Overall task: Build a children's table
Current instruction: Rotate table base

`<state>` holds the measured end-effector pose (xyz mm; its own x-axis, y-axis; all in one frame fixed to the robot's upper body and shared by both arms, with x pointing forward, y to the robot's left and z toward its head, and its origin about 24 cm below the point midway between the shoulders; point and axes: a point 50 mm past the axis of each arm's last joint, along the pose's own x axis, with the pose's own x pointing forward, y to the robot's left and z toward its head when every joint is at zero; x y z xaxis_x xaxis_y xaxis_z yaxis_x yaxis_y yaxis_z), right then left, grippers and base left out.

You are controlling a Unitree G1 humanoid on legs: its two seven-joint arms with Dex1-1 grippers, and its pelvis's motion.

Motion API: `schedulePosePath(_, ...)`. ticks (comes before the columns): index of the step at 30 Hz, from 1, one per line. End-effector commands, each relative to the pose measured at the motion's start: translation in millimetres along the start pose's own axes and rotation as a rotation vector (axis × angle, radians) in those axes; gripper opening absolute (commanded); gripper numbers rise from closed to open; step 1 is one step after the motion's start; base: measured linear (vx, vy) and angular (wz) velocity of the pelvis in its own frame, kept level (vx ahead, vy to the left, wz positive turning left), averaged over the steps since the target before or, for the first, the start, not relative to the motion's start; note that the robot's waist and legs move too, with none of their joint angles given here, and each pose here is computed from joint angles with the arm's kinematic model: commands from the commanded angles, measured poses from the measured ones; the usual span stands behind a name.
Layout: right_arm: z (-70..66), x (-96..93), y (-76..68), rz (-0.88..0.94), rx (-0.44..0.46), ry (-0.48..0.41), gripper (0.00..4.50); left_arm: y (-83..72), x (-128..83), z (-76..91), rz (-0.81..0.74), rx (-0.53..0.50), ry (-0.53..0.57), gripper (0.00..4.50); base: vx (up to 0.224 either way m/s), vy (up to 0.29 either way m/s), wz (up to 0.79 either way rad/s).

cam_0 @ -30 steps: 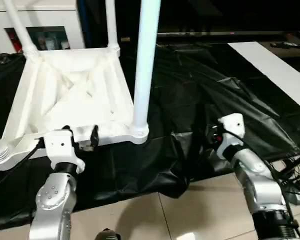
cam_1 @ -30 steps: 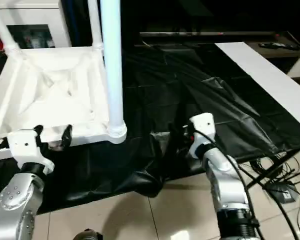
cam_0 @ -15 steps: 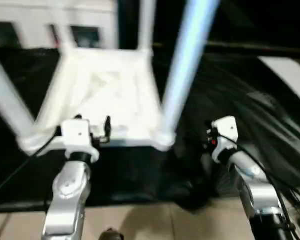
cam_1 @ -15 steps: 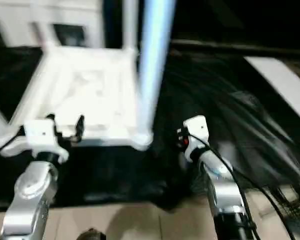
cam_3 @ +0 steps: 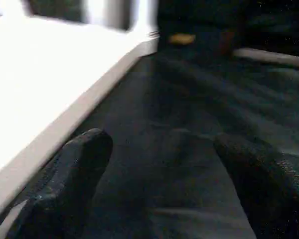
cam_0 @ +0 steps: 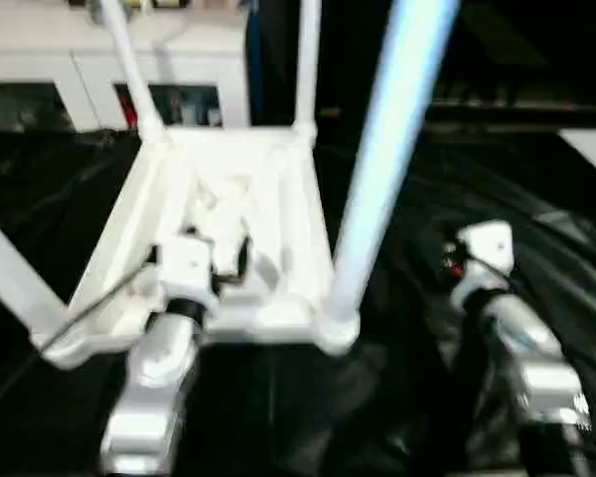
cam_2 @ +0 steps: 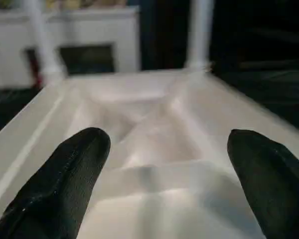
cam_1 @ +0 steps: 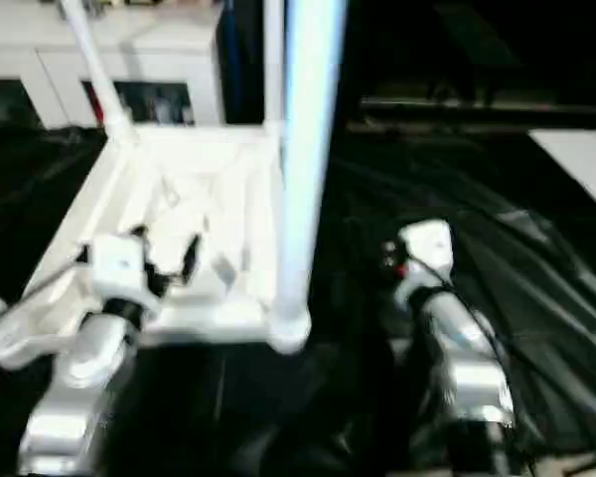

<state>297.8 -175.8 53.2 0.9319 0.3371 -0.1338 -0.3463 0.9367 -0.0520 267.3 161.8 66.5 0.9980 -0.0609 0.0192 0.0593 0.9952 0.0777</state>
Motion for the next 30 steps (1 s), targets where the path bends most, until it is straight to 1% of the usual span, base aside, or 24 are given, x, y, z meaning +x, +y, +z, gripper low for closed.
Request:
schedulePosePath(1,1.3,-1.9,-5.3,-0.003,-0.026,0.004,4.00,1.2,0,-0.5,0.021,-0.004,0.004,4.39,-0.021,0.075,-0.16)
schedulePosePath(3,2.0,2.0,-1.8,0.014,-0.049,0.004,4.00,2.9,1,0.9,0.040,0.005,0.004,4.39,-0.050,0.064,-0.15)
schedulePosePath(5,2.0,7.4,0.5,0.017,-0.047,0.007,4.00,2.8,3,1.8,0.040,0.025,0.004,4.39,-0.059,-0.017,0.10)
schedulePosePath(7,3.6,13.2,1.3,0.008,-0.020,0.002,4.00,2.2,5,2.1,0.037,0.028,0.005,4.39,-0.075,-0.058,0.26)
schedulePosePath(8,5.8,17.1,0.3,-0.013,0.012,-0.008,4.00,3.2,7,1.4,0.052,0.007,0.020,4.39,-0.115,-0.078,0.30)
schedulePosePath(9,6.5,18.4,-0.4,-0.023,0.025,-0.011,4.00,3.8,8,1.1,0.062,0.008,0.028,4.39,-0.115,-0.078,0.30)
schedulePosePath(12,7.9,23.0,-2.3,-0.017,0.008,0.002,4.00,1.9,12,4.8,0.044,0.056,0.015,4.39,-0.133,-0.168,0.23)
schedulePosePath(14,10.8,24.7,-1.9,-0.001,-0.001,-0.006,4.00,-1.1,14,6.9,0.023,0.062,0.003,4.39,-0.098,-0.132,-0.05)
schedulePosePath(17,13.3,26.2,-1.0,0.012,-0.009,-0.017,4.00,-1.4,15,6.9,0.030,0.063,0.011,4.39,-0.059,-0.071,-0.02)
schedulePosePath(18,12.8,26.1,-0.6,0.014,-0.015,-0.015,4.00,-1.7,16,6.2,0.024,0.081,0.020,4.39,-0.085,-0.046,0.10)
schedulePosePath(21,10.3,25.3,0.1,0.010,-0.010,-0.009,4.00,-2.7,18,6.9,0.003,0.086,0.015,4.39,-0.020,-0.006,0.00)
schedulePosePath(23,7.5,24.0,0.8,0.004,0.000,-0.005,4.00,-3.6,19,8.5,-0.004,0.082,0.003,4.39,0.000,0.000,0.00)
schedulePosePath(25,5.3,21.7,1.0,-0.013,0.021,-0.004,4.00,-3.4,20,9.0,-0.008,0.055,0.005,4.39,0.000,0.000,0.00)
schedulePosePath(30,3.4,19.2,3.8,0.008,0.004,0.001,4.00,-3.9,19,9.8,-0.038,0.051,0.000,4.39,0.000,0.000,0.00)
